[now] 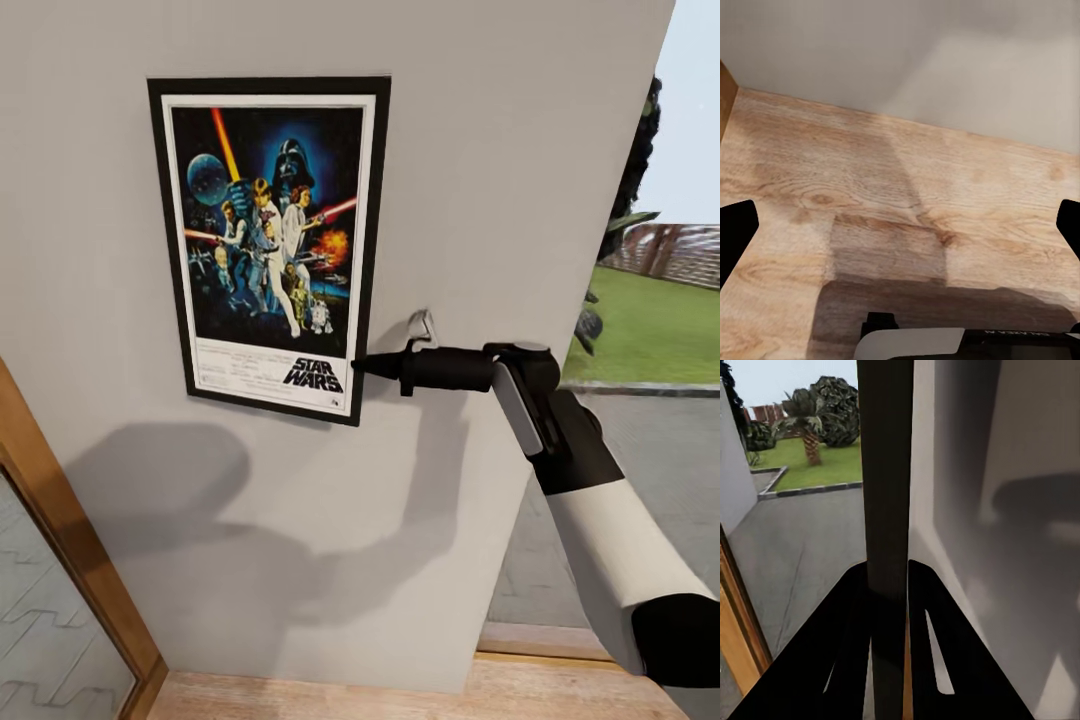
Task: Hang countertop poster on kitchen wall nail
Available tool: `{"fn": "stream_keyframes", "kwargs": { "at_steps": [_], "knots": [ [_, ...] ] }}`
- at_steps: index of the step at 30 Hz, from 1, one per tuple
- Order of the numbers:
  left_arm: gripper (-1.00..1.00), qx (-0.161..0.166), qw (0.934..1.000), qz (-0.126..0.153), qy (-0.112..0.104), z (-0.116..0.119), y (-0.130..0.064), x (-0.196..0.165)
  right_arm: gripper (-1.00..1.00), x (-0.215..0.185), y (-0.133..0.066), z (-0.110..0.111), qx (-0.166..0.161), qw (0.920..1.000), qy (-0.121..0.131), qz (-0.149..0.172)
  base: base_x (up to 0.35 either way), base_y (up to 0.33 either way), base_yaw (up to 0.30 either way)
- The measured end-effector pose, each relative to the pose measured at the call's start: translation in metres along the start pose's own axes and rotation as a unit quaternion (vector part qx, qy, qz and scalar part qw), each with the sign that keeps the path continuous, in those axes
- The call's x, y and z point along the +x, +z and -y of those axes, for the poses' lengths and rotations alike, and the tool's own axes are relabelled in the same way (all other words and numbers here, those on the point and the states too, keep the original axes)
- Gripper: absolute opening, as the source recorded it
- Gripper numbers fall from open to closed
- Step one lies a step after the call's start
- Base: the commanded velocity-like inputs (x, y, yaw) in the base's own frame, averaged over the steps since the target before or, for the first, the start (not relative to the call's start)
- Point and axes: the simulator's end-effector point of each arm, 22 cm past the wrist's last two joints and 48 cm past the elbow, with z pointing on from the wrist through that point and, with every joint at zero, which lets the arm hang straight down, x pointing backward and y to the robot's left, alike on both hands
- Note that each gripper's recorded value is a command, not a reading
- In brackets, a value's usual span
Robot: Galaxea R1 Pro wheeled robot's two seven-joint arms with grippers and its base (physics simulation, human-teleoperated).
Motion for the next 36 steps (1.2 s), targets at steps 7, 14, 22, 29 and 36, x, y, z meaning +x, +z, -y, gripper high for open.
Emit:
{"fn": "stream_keyframes", "kwargs": {
  "at_steps": [7, 14, 22, 29, 36],
  "knots": [
    [1.00, 0.000, 1.0000, 0.000, 0.000, 0.0000, 0.0000, 0.0001, -1.00, 0.0039, 0.0000, -0.0002, 0.000, 1.0000, 0.003, -0.001, 0.000, 0.000, 0.000],
    [1.00, 0.000, 1.0000, -0.001, 0.000, 0.0001, 0.0000, 0.0002, -1.00, 0.0062, -0.0003, 0.0001, 0.000, 1.0000, 0.006, -0.001, 0.000, 0.000, 0.000],
    [1.00, 0.000, 1.0000, 0.000, 0.000, 0.0000, 0.0000, 0.0000, -1.00, 0.0069, -0.0005, 0.0001, 0.000, 1.0000, 0.006, -0.002, 0.000, 0.000, 0.000],
    [1.00, 0.000, 1.0000, 0.000, 0.000, 0.0001, 0.0000, 0.0002, -1.00, 0.0066, -0.0005, -0.0004, -0.001, 1.0000, 0.006, -0.002, 0.000, 0.000, 0.000],
    [1.00, 0.000, 1.0000, 0.000, 0.000, 0.0001, 0.0000, 0.0001, -1.00, 0.0058, -0.0006, 0.0000, 0.000, 1.0000, 0.005, -0.001, 0.000, 0.000, 0.000]
  ]
}}
